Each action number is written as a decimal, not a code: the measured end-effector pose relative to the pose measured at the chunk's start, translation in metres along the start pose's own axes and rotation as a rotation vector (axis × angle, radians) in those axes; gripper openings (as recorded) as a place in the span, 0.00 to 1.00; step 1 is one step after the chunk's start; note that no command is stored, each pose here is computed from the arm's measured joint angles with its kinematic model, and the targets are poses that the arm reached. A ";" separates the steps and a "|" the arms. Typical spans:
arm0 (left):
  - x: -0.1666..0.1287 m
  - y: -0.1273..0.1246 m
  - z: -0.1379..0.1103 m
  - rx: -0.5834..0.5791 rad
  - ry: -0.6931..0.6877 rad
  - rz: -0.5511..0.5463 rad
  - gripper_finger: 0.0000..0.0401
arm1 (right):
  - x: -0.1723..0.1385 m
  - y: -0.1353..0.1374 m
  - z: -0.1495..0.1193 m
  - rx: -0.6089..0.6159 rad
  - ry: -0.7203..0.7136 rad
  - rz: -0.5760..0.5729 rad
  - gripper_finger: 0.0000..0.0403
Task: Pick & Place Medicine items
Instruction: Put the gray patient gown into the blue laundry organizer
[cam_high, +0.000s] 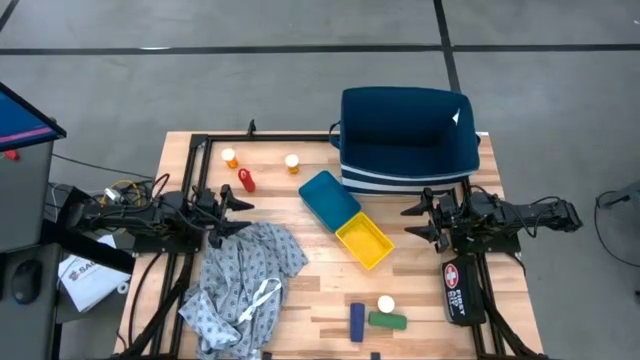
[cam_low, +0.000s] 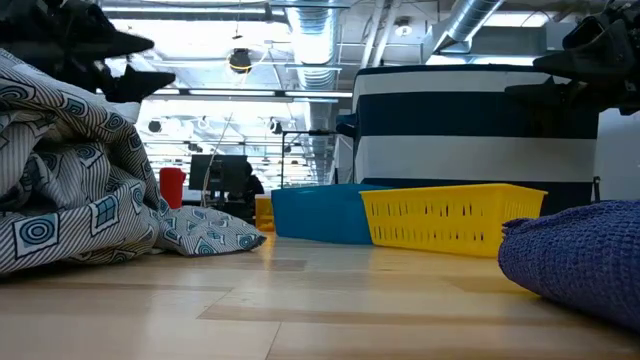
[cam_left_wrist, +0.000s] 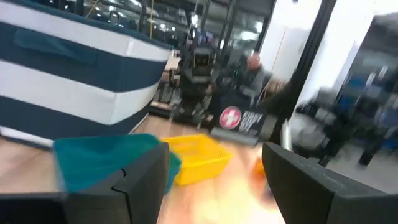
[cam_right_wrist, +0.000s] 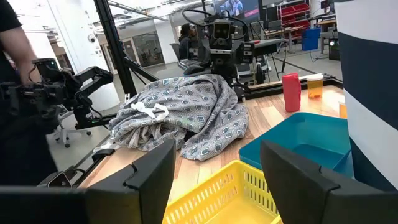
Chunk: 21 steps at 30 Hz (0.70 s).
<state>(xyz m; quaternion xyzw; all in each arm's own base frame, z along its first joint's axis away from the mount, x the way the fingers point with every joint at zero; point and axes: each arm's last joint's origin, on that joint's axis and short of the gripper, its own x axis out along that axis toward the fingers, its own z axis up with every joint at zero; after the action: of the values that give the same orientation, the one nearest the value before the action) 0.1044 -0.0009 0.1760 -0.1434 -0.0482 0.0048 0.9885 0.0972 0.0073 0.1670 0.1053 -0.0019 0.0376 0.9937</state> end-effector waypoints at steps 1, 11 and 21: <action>0.000 0.000 0.001 -0.079 -0.015 -0.006 0.62 | 0.000 0.000 0.000 0.000 0.000 0.000 0.57; -0.001 -0.002 0.011 -0.691 -0.124 -0.032 0.62 | 0.000 0.000 0.000 0.000 0.000 0.000 0.57; -0.003 0.002 0.022 -0.789 -0.353 0.097 0.64 | 0.000 0.000 0.000 0.000 0.000 0.000 0.57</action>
<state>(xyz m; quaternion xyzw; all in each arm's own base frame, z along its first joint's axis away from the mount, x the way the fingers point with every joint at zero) 0.0989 0.0073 0.1958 -0.5093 -0.2077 0.0571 0.8332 0.0972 0.0073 0.1670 0.1053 -0.0018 0.0377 0.9937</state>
